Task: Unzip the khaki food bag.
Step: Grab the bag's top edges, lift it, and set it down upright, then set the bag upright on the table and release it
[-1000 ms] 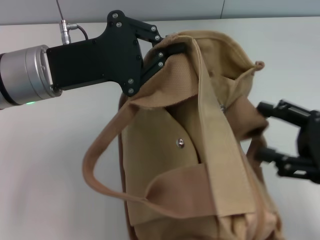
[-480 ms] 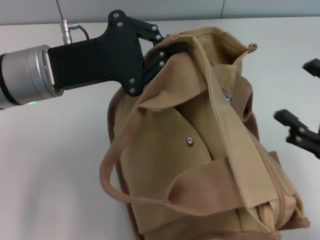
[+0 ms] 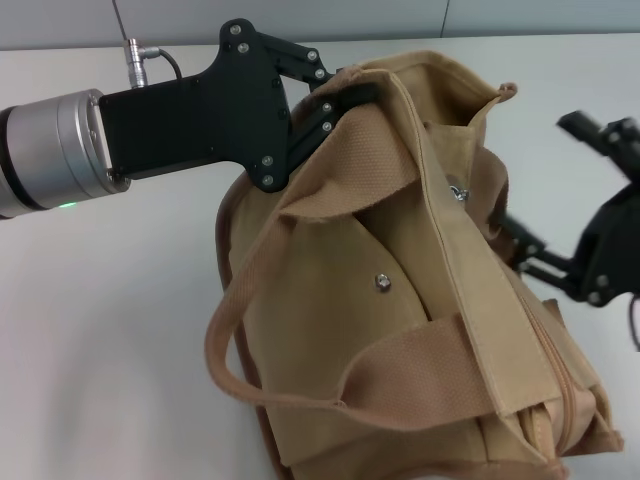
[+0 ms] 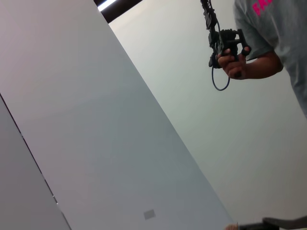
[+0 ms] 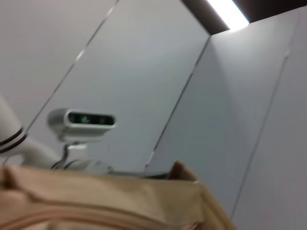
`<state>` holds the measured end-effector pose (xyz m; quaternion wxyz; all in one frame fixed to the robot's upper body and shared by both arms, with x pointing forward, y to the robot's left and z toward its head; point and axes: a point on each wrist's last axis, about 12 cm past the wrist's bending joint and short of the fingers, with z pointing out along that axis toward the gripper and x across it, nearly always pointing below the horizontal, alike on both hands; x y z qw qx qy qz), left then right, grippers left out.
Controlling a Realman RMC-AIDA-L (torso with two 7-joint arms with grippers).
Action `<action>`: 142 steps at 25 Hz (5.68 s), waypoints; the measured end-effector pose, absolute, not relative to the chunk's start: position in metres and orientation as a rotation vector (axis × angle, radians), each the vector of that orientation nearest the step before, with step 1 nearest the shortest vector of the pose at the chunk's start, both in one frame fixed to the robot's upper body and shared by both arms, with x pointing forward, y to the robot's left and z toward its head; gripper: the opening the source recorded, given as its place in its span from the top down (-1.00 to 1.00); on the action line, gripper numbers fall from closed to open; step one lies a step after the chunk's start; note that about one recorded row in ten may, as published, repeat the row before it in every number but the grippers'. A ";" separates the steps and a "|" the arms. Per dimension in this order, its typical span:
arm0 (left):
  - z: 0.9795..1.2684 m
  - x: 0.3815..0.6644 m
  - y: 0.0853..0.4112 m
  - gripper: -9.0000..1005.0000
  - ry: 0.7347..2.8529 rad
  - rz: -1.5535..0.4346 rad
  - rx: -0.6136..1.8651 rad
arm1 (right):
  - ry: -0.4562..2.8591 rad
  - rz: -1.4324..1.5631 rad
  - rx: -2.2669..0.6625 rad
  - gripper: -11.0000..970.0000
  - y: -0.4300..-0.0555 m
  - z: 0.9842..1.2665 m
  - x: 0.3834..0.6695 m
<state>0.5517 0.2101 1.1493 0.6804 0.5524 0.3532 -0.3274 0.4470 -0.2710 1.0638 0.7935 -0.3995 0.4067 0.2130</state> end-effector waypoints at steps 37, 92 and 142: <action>1.150 0.553 0.206 0.70 0.789 -0.751 1.228 | 0.811 0.247 -0.906 -0.35 -0.226 1.046 0.445; 1.153 0.563 0.207 0.63 0.831 -0.708 1.183 | 1.253 0.521 -0.529 0.01 -0.282 1.014 0.282; 1.063 0.489 0.267 0.56 1.161 -0.646 0.729 | 1.290 0.574 -0.611 0.64 -0.263 1.069 0.540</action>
